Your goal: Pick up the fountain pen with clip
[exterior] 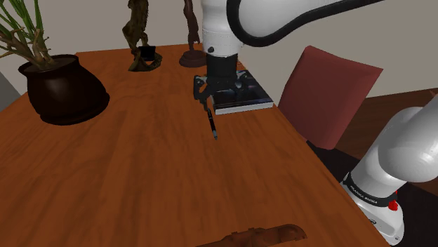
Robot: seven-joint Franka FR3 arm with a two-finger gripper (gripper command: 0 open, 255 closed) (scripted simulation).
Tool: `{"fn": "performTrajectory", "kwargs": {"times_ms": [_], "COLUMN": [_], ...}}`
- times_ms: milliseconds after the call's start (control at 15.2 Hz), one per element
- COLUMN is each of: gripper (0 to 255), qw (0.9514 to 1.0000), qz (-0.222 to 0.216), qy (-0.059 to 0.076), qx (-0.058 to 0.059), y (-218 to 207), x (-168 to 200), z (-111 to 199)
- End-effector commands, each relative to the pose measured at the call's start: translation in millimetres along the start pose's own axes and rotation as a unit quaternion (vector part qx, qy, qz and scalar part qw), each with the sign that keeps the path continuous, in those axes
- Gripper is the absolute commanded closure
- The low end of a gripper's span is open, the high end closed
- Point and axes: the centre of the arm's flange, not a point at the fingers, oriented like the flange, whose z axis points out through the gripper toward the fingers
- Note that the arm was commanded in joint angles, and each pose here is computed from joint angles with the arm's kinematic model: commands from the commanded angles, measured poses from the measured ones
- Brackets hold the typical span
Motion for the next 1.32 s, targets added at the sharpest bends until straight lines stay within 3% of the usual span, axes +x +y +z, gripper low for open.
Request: {"fn": "performTrajectory", "kwargs": {"times_ms": [0,660,726,1254], "gripper": [0,0,255,255], "qw": [0.9997,0.9995,0.9995,0.9995], "qz": [0.024,0.03,0.03,0.03], "qy": [-0.002,-0.002,-0.002,-0.002], "qx": [-0.008,-0.01,-0.01,-0.01], "y": [-27,-33,-34,-32], "x": [-3,-5,-6,-6], "z": [11,54,54,53]}}
